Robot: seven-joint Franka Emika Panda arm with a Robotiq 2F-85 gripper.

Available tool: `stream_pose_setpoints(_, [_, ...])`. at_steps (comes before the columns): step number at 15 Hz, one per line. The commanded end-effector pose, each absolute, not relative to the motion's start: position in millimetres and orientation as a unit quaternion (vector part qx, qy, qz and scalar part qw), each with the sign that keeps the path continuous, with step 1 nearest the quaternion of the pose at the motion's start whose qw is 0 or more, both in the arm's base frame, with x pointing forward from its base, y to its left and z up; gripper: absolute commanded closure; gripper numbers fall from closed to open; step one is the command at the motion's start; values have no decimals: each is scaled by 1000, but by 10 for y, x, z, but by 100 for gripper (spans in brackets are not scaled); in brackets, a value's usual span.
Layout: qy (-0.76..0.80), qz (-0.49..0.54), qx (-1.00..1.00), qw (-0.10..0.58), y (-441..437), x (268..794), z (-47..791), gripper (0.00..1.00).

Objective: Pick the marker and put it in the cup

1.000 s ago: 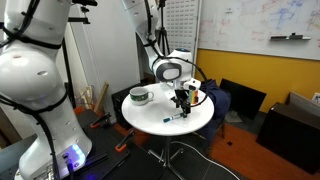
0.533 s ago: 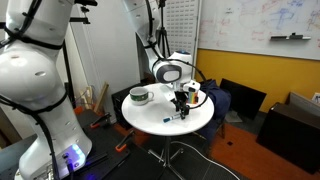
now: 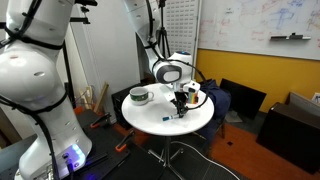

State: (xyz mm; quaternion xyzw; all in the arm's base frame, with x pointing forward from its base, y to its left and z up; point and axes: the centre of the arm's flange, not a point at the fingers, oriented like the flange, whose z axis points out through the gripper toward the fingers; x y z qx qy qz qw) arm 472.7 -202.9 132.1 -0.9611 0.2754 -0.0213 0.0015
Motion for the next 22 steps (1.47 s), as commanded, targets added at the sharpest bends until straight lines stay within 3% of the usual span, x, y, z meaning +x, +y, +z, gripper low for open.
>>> stream_pose_setpoints(1, [277,-20,-961,3,-2034,4763,1372,95])
stream_pose_setpoints(22, [312,-157,-932,-100,-1567,4307,2810,95])
